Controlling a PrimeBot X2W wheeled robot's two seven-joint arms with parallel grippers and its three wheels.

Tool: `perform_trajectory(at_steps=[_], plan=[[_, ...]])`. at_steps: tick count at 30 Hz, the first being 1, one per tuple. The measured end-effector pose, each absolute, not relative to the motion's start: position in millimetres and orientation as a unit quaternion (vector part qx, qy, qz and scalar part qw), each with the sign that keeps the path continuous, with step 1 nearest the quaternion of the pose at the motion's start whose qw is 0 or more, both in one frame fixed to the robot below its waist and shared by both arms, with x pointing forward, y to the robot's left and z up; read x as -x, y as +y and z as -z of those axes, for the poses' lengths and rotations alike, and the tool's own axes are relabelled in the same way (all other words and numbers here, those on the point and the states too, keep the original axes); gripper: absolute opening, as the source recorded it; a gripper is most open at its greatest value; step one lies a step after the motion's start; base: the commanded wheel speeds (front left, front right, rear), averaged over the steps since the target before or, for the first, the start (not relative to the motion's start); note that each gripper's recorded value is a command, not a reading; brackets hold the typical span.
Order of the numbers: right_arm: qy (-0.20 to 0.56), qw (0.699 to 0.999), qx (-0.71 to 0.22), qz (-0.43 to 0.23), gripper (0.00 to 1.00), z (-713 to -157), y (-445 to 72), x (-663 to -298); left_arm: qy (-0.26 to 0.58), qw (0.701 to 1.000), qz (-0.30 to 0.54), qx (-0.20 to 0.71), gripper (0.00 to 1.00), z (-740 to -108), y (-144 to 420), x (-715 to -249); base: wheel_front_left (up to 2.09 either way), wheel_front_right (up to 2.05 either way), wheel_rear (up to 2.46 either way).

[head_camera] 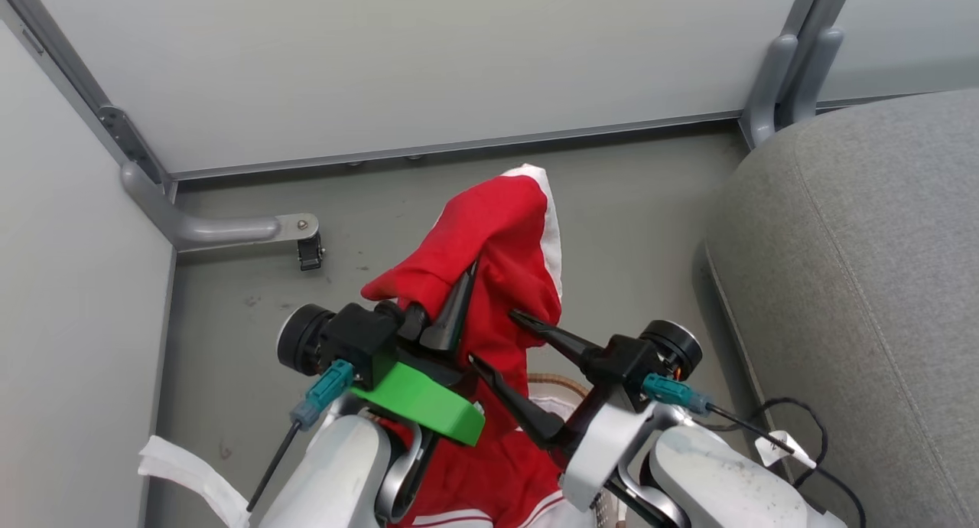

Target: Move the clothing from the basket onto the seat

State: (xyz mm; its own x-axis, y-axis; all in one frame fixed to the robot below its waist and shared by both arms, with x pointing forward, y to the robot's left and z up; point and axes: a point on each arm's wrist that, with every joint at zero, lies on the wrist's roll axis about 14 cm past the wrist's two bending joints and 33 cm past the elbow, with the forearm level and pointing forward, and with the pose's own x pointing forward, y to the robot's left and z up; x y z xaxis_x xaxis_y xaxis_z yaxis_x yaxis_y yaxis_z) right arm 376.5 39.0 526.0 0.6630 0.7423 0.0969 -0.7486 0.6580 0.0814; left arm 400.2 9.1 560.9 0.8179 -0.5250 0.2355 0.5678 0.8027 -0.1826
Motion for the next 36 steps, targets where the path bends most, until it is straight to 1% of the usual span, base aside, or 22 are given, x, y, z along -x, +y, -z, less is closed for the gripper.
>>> perform_trajectory(at_steps=[5,6,7,8,13,16,17,18,19,24,29,36], plan=[[-0.026,0.904,-0.054,-0.424,1.0,-526.9,54.3,-383.1,-0.084,0.946,0.287,0.127,0.0,-559.7,11.7,-397.7,0.0,0.0,0.0],[-0.022,0.902,-0.053,-0.428,0.78,-523.9,57.6,-382.0,-0.084,0.946,0.286,0.128,0.0,-559.4,12.1,-397.3,0.0,0.0,0.0],[-0.015,0.9,-0.051,-0.433,0.21,-519.8,61.8,-380.2,-0.083,0.946,0.287,0.128,0.0,-559.0,12.0,-396.4,0.0,0.0,0.0],[-0.01,0.898,-0.054,-0.436,0.0,-517.9,64.9,-379.8,-0.082,0.946,0.287,0.13,0.0,-558.8,12.1,-395.7,0.0,0.0,0.0],[-0.016,0.898,-0.065,-0.434,0.0,-524.0,68.2,-385.8,-0.083,0.944,0.289,0.136,0.0,-560.3,11.2,-394.0,0.0,0.0,0.0],[-0.02,0.905,-0.069,-0.42,0.0,-525.9,59.8,-391.4,-0.083,0.943,0.293,0.137,0.0,-560.5,8.6,-394.2,0.0,0.0,0.0],[-0.021,0.908,-0.071,-0.413,0.0,-526.5,55.9,-393.1,-0.084,0.942,0.294,0.137,0.07,-560.8,7.4,-394.1,0.0,0.0,0.0],[-0.023,0.912,-0.076,-0.403,0.0,-528.1,50.4,-395.0,-0.086,0.941,0.298,0.138,0.95,-562.5,5.3,-394.0,0.0,0.0,0.0],[-0.026,0.916,-0.081,-0.393,0.0,-529.6,44.2,-396.6,-0.089,0.939,0.303,0.133,1.0,-563.6,1.8,-393.4,0.0,0.0,0.0],[-0.038,0.934,-0.094,-0.344,0.0,-533.2,12.8,-397.7,-0.089,0.938,0.314,0.118,1.0,-560.2,-7.6,-397.1,0.0,0.0,0.0],[-0.057,0.955,-0.103,-0.273,0.0,-540.8,-34.9,-398.8,-0.081,0.933,0.331,0.118,1.0,-553.0,-23.0,-403.0,0.0,0.0,0.0],[-0.073,0.978,-0.104,-0.166,0.0,-545.1,-105.8,-388.0,-0.068,0.912,0.386,0.121,1.0,-544.9,-65.8,-402.5,0.0,0.0,0.0]])
